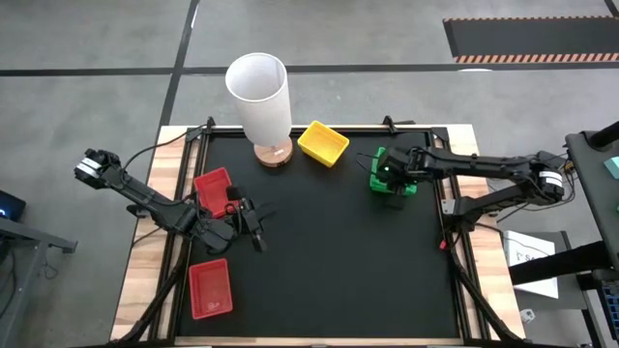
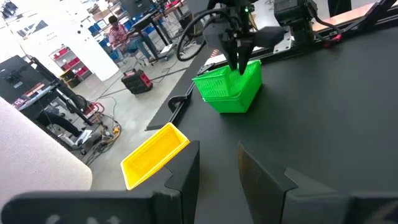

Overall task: Stack baskets by color
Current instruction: Stack the bottom green bin on the stacked green bins, then stack the bottom red bin on the stacked red bins

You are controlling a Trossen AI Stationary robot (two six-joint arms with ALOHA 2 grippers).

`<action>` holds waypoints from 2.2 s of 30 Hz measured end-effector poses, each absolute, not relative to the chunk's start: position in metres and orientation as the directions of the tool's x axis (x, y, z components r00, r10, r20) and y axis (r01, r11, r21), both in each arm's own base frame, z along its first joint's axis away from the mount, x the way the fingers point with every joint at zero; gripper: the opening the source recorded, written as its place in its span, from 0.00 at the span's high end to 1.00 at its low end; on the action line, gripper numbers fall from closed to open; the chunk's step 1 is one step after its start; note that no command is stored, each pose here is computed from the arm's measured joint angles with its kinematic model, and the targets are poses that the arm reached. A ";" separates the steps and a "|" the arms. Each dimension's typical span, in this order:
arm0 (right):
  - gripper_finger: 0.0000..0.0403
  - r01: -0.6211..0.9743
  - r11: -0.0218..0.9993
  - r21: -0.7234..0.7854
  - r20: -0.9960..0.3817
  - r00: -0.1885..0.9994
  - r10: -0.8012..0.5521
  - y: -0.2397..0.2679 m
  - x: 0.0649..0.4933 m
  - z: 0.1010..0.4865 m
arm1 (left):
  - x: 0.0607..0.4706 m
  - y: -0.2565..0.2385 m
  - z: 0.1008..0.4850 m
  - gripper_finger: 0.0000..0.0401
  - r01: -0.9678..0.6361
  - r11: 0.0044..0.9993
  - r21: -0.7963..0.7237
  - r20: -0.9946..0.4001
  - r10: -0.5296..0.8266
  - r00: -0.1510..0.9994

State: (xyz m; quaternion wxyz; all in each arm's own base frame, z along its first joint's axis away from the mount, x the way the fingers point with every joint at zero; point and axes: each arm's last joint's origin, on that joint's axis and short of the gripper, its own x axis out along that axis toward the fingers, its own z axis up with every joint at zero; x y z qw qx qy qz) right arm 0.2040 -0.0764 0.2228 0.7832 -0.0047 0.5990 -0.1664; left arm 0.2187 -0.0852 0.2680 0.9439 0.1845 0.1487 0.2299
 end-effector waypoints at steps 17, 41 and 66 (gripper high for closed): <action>0.90 0.274 0.933 -0.231 -0.865 0.382 -0.326 -0.084 0.224 0.276 | 0.219 -0.085 0.268 0.77 -0.378 0.826 0.419 -0.197 0.489 0.850; 0.98 0.309 0.930 -0.200 -0.850 0.417 -0.322 -0.081 0.234 0.241 | 0.218 -0.085 0.267 0.77 -0.376 0.825 0.422 -0.200 0.489 0.849; 0.98 -0.041 0.997 -0.067 -0.544 0.839 -0.002 0.053 0.267 0.241 | 0.218 -0.085 0.264 0.77 -0.376 0.826 0.420 -0.204 0.490 0.848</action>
